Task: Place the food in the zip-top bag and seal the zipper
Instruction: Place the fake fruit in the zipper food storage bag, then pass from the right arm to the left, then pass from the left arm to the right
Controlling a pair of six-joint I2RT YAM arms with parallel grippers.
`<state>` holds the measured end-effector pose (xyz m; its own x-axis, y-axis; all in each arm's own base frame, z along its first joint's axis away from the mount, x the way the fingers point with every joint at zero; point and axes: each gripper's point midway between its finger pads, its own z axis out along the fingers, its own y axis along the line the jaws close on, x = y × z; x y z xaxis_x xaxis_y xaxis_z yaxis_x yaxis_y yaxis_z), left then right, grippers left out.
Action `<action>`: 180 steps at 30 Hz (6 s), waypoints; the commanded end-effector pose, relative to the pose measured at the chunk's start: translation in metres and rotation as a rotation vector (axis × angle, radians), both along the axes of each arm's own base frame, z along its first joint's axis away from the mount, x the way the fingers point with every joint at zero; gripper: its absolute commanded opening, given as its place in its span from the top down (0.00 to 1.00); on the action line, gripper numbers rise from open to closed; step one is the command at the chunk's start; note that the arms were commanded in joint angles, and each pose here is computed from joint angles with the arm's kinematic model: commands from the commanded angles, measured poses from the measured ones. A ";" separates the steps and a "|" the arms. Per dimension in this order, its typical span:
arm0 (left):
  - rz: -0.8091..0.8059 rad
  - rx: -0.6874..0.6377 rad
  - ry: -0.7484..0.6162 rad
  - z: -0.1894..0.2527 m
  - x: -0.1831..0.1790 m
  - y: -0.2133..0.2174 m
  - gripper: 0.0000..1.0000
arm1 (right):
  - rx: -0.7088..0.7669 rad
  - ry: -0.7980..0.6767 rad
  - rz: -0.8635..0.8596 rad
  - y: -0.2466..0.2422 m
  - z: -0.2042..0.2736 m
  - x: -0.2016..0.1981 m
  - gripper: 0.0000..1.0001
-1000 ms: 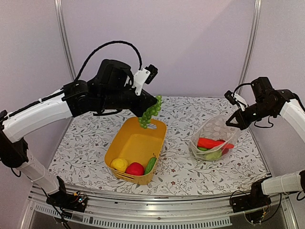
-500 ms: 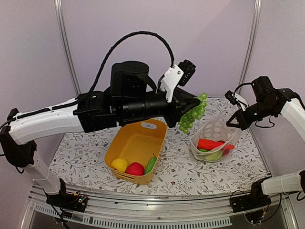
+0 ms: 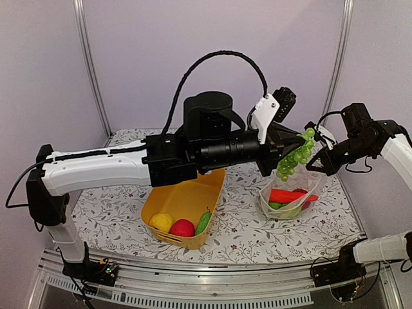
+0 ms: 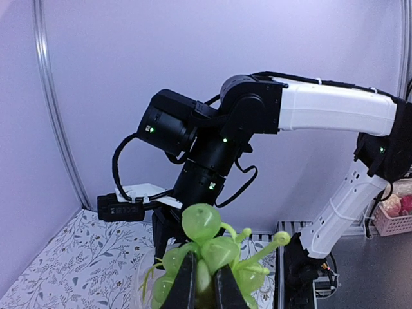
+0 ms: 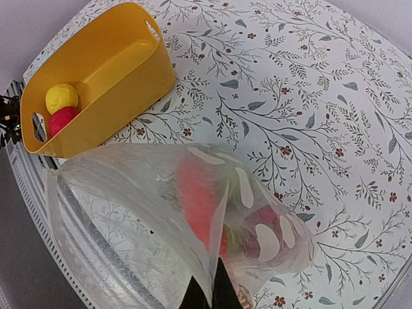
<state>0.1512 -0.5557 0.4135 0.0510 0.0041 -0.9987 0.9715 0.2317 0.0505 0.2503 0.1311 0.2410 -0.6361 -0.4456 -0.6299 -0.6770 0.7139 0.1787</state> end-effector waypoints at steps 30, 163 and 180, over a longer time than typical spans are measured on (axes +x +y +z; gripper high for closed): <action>0.387 0.406 0.006 -0.197 0.081 -0.058 1.00 | 0.023 -0.013 0.022 0.004 0.006 -0.005 1.00; 0.417 0.361 0.625 -0.189 0.134 0.007 1.00 | -0.153 -0.168 0.053 0.019 -0.027 0.020 0.65; 0.464 0.527 0.339 -0.163 0.102 0.062 0.48 | -0.124 -0.203 0.049 0.024 -0.009 0.022 1.00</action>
<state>0.2708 -0.5336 0.2165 -0.5205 0.3346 -0.7856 0.7256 0.6583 -0.2003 0.2699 0.1501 0.2176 -0.4986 -0.5729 -0.6506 -0.7239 0.6880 -0.0511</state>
